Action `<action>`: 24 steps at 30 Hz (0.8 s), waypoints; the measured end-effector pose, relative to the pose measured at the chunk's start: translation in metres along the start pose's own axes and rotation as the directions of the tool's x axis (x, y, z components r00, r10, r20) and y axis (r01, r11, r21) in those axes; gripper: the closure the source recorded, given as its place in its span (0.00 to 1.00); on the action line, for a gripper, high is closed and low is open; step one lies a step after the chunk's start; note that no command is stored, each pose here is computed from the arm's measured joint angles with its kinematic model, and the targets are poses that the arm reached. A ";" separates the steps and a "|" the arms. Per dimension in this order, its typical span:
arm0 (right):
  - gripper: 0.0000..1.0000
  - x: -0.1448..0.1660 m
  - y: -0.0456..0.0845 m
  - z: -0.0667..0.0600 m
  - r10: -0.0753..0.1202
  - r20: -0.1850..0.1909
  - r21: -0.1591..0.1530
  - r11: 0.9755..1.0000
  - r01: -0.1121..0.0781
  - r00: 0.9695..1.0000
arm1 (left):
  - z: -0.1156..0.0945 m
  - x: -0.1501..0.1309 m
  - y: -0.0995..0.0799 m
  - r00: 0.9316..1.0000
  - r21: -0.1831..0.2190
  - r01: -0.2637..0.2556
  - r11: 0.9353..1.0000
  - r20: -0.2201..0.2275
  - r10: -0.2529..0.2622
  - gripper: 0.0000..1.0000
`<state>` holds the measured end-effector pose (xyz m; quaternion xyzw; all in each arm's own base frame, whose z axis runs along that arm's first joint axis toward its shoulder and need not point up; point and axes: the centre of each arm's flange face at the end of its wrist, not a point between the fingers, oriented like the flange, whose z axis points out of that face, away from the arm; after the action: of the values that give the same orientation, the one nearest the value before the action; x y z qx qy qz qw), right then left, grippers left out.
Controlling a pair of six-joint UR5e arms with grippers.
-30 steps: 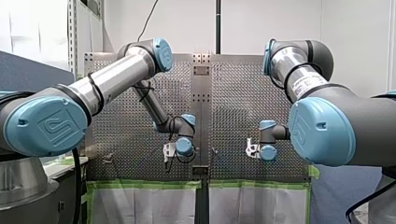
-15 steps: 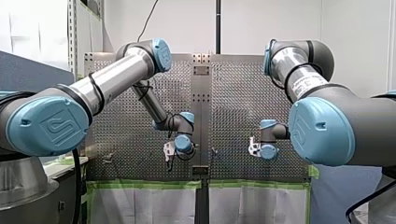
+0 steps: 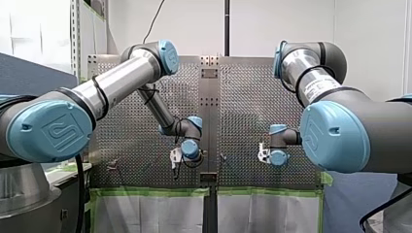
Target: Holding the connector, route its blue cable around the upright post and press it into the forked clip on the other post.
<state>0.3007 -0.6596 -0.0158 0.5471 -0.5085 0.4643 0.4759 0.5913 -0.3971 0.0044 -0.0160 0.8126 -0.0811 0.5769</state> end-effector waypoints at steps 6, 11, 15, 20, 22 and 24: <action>1.00 -0.002 -0.008 -0.004 -0.007 0.015 0.032 0.999 0.007 1.000 | -0.006 0.006 -0.004 0.998 0.036 -0.026 0.999 -0.055 0.028 0.42; 1.00 -0.003 -0.015 -0.008 -0.014 0.028 0.060 0.998 0.012 1.000 | -0.014 0.015 -0.006 0.991 0.075 -0.075 0.994 -0.109 0.083 0.00; 1.00 -0.004 -0.018 -0.011 -0.018 0.040 0.066 0.998 0.015 0.999 | -0.024 0.026 -0.004 0.982 0.106 -0.101 0.989 -0.146 0.116 0.00; 1.00 -0.006 -0.021 -0.013 -0.019 0.048 0.072 0.997 0.015 0.999 | -0.036 0.035 -0.005 0.979 0.148 -0.103 0.984 -0.162 0.127 0.00; 1.00 -0.006 -0.021 -0.014 -0.018 0.049 0.074 0.997 0.014 0.999 | -0.041 0.033 -0.007 0.980 0.166 -0.100 0.981 -0.155 0.126 0.00; 1.00 -0.006 -0.022 -0.014 -0.017 0.050 0.078 0.997 0.013 0.999 | -0.046 0.029 -0.009 0.982 0.187 -0.095 0.978 -0.144 0.123 0.00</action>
<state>0.3225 -0.6443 -0.0211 0.5805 -0.4978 0.4663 0.4448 0.5374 -0.4044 -0.0065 0.0872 0.8441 -0.1232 0.5146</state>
